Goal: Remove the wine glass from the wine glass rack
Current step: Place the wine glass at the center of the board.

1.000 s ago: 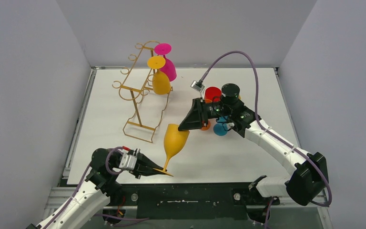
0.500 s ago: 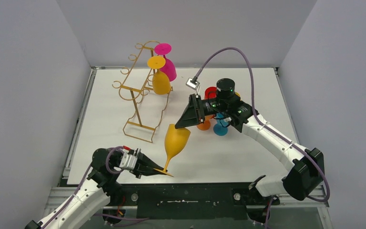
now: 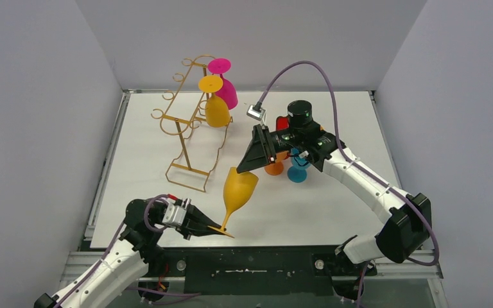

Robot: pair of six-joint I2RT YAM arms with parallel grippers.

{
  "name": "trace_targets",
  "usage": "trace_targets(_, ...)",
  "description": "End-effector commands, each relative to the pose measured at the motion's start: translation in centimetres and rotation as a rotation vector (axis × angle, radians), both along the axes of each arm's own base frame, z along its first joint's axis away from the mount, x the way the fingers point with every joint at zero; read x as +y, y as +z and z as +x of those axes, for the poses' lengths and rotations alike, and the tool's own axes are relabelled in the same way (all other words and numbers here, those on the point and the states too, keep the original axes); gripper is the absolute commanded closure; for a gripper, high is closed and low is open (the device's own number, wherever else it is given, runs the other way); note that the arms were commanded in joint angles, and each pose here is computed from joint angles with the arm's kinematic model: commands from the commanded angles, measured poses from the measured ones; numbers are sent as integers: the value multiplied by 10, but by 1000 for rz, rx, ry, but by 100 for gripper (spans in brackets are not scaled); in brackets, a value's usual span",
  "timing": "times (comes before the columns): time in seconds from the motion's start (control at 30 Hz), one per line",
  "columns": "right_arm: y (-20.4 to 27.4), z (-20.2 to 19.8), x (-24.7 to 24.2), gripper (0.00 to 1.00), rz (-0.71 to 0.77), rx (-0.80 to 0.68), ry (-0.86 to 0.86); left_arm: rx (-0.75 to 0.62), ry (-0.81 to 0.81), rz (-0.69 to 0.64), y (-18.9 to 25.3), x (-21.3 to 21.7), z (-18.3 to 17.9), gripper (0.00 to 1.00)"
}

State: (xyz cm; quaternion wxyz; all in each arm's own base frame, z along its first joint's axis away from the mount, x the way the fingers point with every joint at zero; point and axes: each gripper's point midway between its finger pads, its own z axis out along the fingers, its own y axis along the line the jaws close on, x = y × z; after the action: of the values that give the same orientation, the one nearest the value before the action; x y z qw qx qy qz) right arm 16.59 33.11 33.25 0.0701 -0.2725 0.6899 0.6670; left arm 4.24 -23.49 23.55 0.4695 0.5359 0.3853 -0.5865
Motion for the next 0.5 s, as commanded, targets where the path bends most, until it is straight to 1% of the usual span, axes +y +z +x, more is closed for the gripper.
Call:
trace_targets(0.0,21,-3,-5,57,29,-27,33,14,-24,18,-4,0,-1,100)
trace_targets(0.2,-3,7,-10,61,-105,-9,-17,-1,33,16,-2,6,12,100)
trace_targets(0.3,-8,9,-12,61,-129,11,-19,-6,44,19,-3,8,15,100)
trace_targets(0.4,-9,12,-10,72,-124,35,-10,-3,33,26,-4,8,14,100)
trace_targets(0.47,-12,8,-13,72,-119,33,27,-7,30,25,-3,8,14,100)
